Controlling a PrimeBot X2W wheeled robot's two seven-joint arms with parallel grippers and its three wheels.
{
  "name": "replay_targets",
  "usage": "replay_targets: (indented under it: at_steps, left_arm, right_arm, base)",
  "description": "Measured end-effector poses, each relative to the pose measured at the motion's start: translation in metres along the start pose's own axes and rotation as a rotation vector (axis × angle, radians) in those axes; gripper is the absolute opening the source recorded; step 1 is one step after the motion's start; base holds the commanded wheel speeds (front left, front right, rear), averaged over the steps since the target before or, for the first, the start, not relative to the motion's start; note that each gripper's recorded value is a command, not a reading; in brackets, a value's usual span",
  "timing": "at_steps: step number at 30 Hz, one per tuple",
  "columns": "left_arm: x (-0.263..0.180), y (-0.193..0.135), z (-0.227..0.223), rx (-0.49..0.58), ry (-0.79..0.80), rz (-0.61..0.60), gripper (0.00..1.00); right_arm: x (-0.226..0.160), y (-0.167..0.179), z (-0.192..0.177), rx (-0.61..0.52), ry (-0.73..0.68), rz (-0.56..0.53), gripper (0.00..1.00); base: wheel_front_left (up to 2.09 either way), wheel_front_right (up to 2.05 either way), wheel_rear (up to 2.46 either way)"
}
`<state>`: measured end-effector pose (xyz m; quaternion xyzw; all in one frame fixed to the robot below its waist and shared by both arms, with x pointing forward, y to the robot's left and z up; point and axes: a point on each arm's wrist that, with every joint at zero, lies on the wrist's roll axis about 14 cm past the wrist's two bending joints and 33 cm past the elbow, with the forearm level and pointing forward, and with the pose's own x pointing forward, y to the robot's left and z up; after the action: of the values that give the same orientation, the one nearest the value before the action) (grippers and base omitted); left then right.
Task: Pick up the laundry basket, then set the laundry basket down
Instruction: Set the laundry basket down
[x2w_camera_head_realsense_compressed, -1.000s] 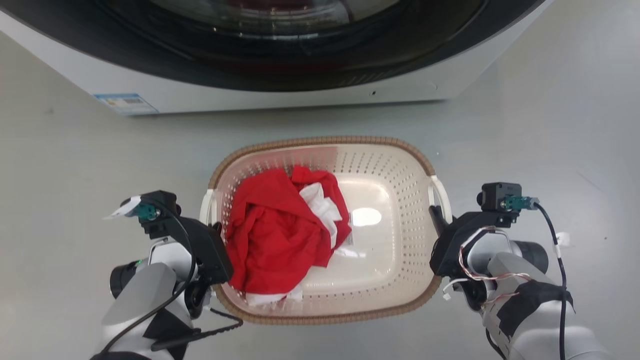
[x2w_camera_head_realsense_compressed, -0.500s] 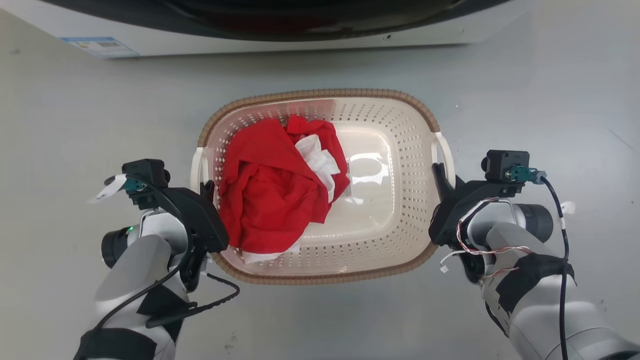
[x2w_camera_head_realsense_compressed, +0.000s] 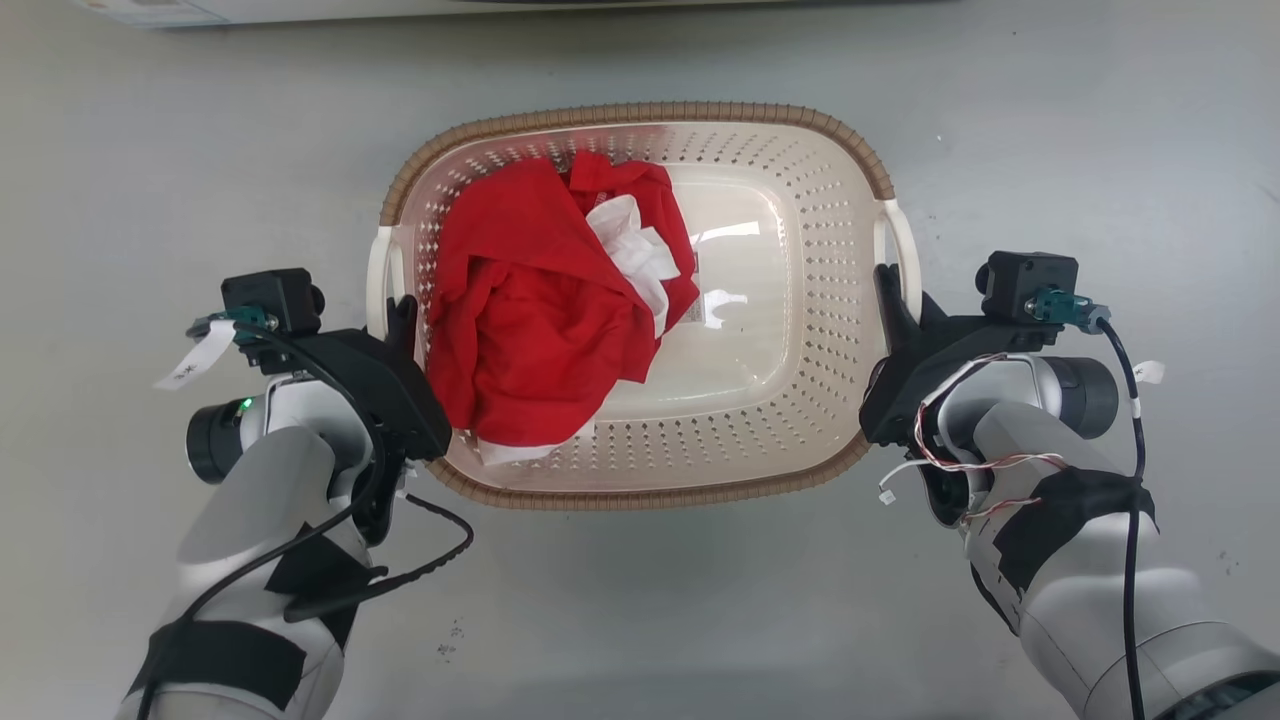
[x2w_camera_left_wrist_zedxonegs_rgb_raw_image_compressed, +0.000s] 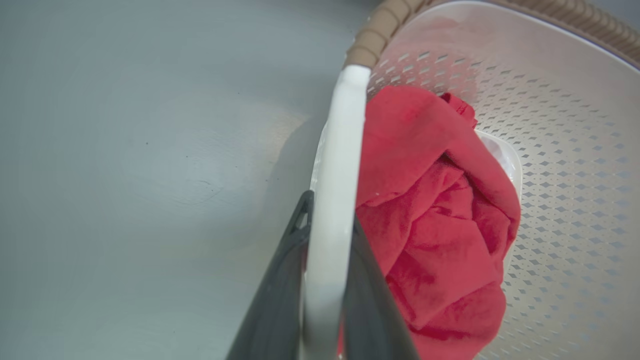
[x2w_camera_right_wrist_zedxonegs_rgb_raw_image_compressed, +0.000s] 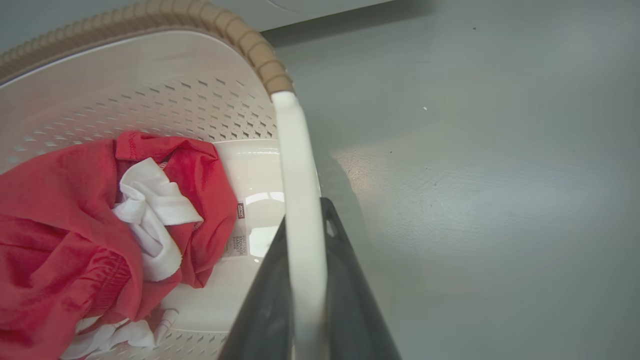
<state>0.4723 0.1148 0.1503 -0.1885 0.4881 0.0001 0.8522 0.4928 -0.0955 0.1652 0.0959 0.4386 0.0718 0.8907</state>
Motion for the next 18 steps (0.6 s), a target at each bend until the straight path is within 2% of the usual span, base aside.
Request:
replay_targets:
  at_steps: [18]
  left_arm:
    - [0.021,0.006,0.000,0.013,-0.026,-0.006,0.00]
  right_arm:
    - [0.019,-0.007,-0.006,0.011,-0.015,-0.012,0.00]
  base:
    - [0.00,0.00,0.00]
